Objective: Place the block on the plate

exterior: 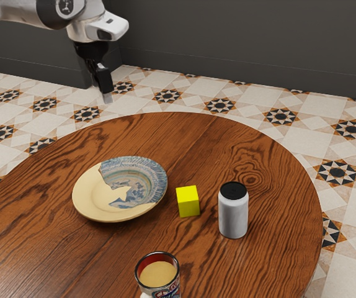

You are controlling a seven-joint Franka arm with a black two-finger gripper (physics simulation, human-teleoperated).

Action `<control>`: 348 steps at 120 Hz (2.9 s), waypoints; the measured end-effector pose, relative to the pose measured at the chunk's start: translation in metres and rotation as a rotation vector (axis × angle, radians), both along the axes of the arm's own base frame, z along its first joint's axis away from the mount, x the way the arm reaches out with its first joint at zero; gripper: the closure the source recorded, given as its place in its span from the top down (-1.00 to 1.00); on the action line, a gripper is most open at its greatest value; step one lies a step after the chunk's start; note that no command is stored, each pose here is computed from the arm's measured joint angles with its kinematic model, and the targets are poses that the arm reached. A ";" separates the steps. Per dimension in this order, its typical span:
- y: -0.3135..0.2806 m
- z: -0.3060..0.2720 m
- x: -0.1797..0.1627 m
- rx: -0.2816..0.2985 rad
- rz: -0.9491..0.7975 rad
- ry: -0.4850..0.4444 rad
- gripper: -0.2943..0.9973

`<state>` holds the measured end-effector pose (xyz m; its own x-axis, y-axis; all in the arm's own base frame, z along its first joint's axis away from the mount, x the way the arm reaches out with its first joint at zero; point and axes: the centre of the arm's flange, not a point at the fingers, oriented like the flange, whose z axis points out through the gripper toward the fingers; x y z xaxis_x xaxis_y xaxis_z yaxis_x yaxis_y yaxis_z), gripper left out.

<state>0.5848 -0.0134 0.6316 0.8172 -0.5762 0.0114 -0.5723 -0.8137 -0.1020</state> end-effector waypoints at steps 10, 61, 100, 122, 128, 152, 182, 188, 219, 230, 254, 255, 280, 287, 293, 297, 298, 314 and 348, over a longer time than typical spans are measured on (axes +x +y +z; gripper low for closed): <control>-0.004 -0.014 0.006 0.000 -0.041 0.029 0.54; -0.114 -0.102 0.041 0.014 -0.300 0.122 0.54; -0.141 -0.186 0.058 -0.013 -0.360 0.145 0.54; -0.151 -0.224 0.052 -0.031 -0.385 0.136 0.54; -0.151 -0.234 0.050 -0.038 -0.385 0.135 0.54; -0.152 -0.268 0.051 -0.059 -0.378 0.120 0.54; -0.140 -0.296 0.050 -0.093 -0.339 0.116 0.54; -0.136 -0.297 0.050 -0.097 -0.332 0.112 0.54; -0.127 -0.313 0.045 -0.113 -0.309 0.124 0.54; -0.123 -0.318 0.043 -0.116 -0.302 0.128 0.54; -0.113 -0.315 0.045 -0.120 -0.287 0.116 0.54; -0.112 -0.315 0.045 -0.120 -0.286 0.115 0.54; -0.111 -0.309 0.055 -0.114 -0.292 0.095 0.54; -0.114 -0.310 0.062 -0.111 -0.298 0.090 0.54; -0.117 -0.308 0.071 -0.109 -0.303 0.087 0.54; -0.118 -0.311 0.074 -0.108 -0.306 0.093 0.54; -0.119 -0.311 0.074 -0.108 -0.306 0.095 0.54; -0.125 -0.320 0.086 -0.103 -0.316 0.114 0.54; -0.129 -0.345 0.088 -0.100 -0.321 0.163 0.54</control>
<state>0.6730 -0.1427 0.2871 0.5906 -0.8062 -0.0352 -0.8022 -0.5913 0.0824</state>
